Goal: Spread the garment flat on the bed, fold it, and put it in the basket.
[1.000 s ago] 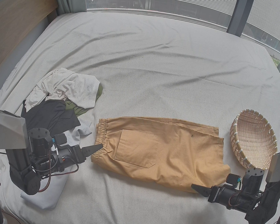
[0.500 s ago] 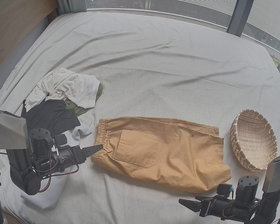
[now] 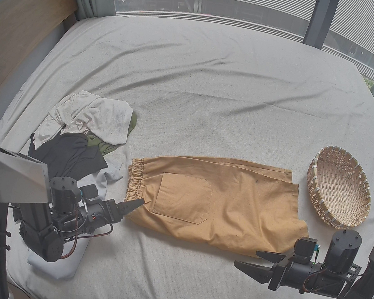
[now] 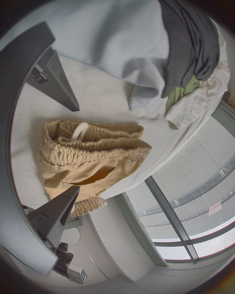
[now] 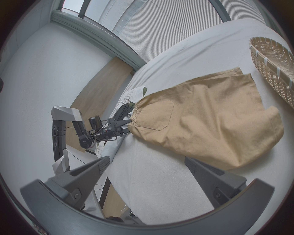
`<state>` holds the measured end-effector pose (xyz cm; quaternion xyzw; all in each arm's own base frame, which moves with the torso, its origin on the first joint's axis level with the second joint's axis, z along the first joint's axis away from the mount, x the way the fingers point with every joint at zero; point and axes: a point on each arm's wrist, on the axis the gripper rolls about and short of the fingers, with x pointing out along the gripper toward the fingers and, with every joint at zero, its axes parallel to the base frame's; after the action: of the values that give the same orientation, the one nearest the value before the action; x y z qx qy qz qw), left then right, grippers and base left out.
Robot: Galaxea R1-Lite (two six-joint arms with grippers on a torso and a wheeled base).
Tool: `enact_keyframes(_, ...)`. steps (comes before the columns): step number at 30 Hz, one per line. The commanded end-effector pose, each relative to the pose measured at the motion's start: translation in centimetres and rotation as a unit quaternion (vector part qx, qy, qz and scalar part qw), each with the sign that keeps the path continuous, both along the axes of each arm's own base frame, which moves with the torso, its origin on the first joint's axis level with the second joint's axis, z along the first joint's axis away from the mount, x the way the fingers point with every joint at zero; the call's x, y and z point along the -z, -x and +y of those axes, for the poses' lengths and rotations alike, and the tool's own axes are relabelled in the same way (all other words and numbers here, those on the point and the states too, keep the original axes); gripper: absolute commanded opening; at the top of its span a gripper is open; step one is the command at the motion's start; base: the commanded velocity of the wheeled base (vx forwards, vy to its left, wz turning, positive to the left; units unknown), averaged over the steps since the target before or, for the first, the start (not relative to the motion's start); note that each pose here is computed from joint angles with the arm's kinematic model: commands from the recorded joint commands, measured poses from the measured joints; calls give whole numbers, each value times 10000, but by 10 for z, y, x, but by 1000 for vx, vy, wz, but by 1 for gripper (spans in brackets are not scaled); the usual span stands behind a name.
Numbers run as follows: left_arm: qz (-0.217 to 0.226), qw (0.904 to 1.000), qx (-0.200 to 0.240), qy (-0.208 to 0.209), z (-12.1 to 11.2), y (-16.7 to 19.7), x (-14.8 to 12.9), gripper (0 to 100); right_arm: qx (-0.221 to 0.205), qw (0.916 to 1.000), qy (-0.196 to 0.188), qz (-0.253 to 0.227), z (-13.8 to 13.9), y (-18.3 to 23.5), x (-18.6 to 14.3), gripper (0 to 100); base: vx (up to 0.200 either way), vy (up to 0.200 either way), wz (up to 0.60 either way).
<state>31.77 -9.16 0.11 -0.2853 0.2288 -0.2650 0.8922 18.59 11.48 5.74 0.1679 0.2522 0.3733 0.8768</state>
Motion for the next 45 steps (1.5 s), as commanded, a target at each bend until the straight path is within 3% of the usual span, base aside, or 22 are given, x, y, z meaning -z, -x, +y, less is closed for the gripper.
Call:
enact_keyframes(1,95,9999,56,-38,-8,-3,12,100,-26,9996,-139,-237,0,2,-11,100,0,0,0)
enact_keyframes(24,-113,9995,46,274,-18,-23,8,100,12,9988,-241,-417,-1,0,-19,100,0,0,0)
enact_keyframes(25,-105,9996,46,272,-18,-23,9,0,5,9989,-240,-409,-1,0,-19,100,0,0,0)
enact_keyframes(33,-125,9994,9,335,-18,-23,4,0,20,9989,-234,-403,-2,0,-19,100,0,0,0)
enact_keyframes(45,-175,9986,-41,488,-10,-1,-28,0,30,9993,-191,-310,-2,-1,-14,100,0,0,0)
